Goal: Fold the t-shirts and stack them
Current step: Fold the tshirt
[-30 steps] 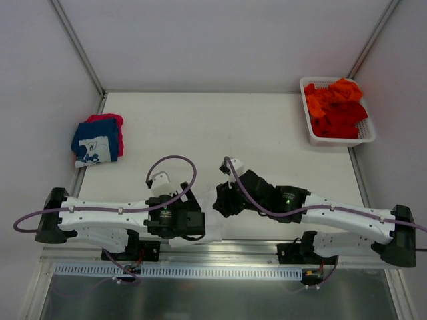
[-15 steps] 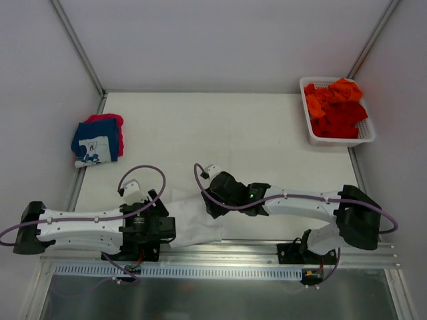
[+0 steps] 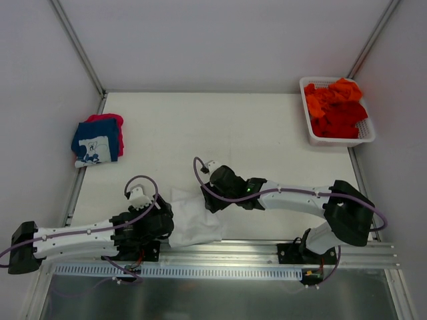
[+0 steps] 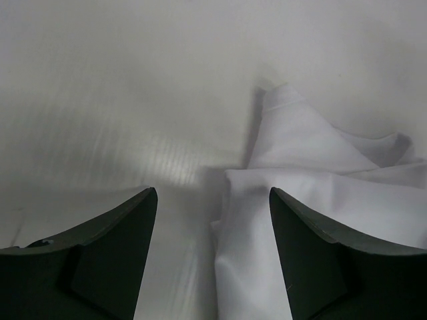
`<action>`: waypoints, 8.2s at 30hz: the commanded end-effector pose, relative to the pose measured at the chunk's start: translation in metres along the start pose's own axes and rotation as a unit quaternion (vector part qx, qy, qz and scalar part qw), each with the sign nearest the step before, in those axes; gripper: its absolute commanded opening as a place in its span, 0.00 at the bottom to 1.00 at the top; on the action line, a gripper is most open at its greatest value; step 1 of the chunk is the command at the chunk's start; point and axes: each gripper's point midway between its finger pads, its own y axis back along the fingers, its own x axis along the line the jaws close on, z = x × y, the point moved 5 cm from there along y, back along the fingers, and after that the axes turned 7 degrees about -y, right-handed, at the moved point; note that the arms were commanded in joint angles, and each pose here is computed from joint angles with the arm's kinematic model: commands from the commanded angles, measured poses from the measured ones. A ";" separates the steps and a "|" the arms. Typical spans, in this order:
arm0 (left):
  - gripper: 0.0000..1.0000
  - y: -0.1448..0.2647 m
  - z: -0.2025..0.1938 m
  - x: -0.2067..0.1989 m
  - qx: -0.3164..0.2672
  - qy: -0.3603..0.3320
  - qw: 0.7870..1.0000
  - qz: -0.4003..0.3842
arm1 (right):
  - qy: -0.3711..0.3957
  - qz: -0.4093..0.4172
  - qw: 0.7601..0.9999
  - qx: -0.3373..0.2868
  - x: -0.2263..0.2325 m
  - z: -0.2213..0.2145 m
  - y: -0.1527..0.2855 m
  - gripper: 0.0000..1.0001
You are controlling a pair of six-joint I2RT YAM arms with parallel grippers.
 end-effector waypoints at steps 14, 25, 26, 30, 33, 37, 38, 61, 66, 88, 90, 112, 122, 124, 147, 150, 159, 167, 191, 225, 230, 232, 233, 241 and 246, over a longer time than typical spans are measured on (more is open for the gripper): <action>0.61 -0.028 0.014 -0.062 -0.006 -0.017 0.995 -0.096 | -0.014 0.031 0.999 -0.012 0.007 0.016 -0.009 0.43; 0.01 -0.028 0.021 -0.073 -0.006 -0.031 0.995 -0.089 | -0.017 0.038 0.999 -0.007 0.005 0.012 -0.016 0.07; 0.00 -0.028 0.022 -0.073 -0.006 -0.032 0.996 -0.088 | -0.019 0.038 0.999 -0.011 0.005 0.013 -0.015 0.04; 0.00 -0.029 0.024 -0.076 -0.007 -0.039 0.996 -0.082 | -0.018 0.033 0.999 -0.024 0.003 0.015 -0.009 0.01; 0.00 -0.029 0.029 -0.080 -0.015 -0.040 0.996 -0.081 | -0.018 0.033 0.999 -0.038 0.002 0.018 -0.003 0.00; 0.00 -0.027 0.040 -0.085 -0.031 -0.038 0.996 -0.081 | -0.019 0.037 0.998 -0.049 0.001 0.023 0.007 0.00; 0.00 -0.026 0.042 -0.085 -0.035 -0.039 0.996 -0.078 | -0.020 0.025 0.997 -0.063 -0.002 0.027 0.010 0.00; 0.15 -0.026 0.070 -0.113 -0.055 -0.061 0.994 -0.069 | -0.025 0.010 0.997 -0.066 -0.015 0.043 0.011 0.00; 0.24 -0.031 0.064 -0.110 -0.050 -0.074 0.994 -0.056 | -0.026 0.007 0.998 -0.060 -0.018 0.041 0.003 0.00; 0.00 -0.075 0.102 -0.121 -0.045 -0.054 0.997 -0.017 | -0.040 0.004 0.995 -0.093 -0.028 0.082 0.005 0.00; 0.00 -0.092 0.101 -0.128 -0.026 -0.065 0.997 -0.018 | -0.048 0.001 0.995 -0.087 -0.034 0.084 0.001 0.00; 0.99 -0.136 0.106 -0.143 -0.026 -0.119 0.992 0.021 | -0.084 -0.132 0.984 -0.080 -0.091 0.083 -0.019 0.52; 0.86 -0.051 0.155 -0.133 -0.096 -0.108 0.988 -0.052 | -0.037 -0.113 0.972 -0.203 -0.062 0.124 0.073 0.64; 0.69 -0.037 0.142 -0.129 -0.069 -0.091 0.989 -0.093 | -0.037 -0.094 0.976 -0.194 -0.055 0.113 0.078 0.63; 0.00 -0.037 0.039 -0.114 0.071 -0.074 0.990 -0.097 | -0.055 -0.013 0.997 -0.059 -0.003 0.041 -0.015 0.00; 0.00 -0.033 0.027 -0.119 0.083 -0.080 0.988 -0.104 | -0.051 -0.010 0.997 -0.062 0.002 0.038 -0.009 0.00; 0.00 -0.036 -0.014 -0.125 0.132 -0.103 0.983 -0.080 | -0.040 -0.081 0.995 -0.042 -0.005 0.019 0.001 0.00; 0.00 -0.036 -0.021 -0.122 0.133 -0.108 0.983 -0.073 | -0.032 -0.068 0.994 -0.073 0.007 0.008 0.034 0.00; 0.00 -0.034 -0.024 -0.097 0.124 -0.080 0.988 -0.047 | -0.115 0.003 0.993 0.007 0.032 -0.044 -0.031 0.00; 0.99 0.026 0.098 -0.136 -0.041 -0.153 0.979 -0.127 | -0.072 -0.102 0.983 -0.132 -0.014 -0.044 0.111 0.69; 0.99 0.006 0.107 -0.114 -0.037 -0.226 0.973 -0.023 | -0.076 -0.115 0.981 -0.134 -0.015 -0.044 0.100 0.82; 0.99 -0.006 0.100 -0.106 -0.011 -0.228 0.974 -0.005 | -0.085 -0.117 0.981 -0.130 -0.015 -0.049 0.089 0.82; 0.99 -0.017 0.095 -0.099 0.006 -0.234 0.972 0.018 | -0.090 -0.118 0.981 -0.126 -0.018 -0.055 0.082 0.83; 0.98 -0.046 0.053 -0.073 0.089 -0.244 0.963 0.074 | -0.144 -0.070 0.975 -0.156 -0.010 -0.057 0.044 0.83; 0.96 -0.050 0.043 -0.068 0.098 -0.228 0.966 0.067 | -0.180 -0.032 0.966 -0.181 -0.013 -0.048 0.031 0.83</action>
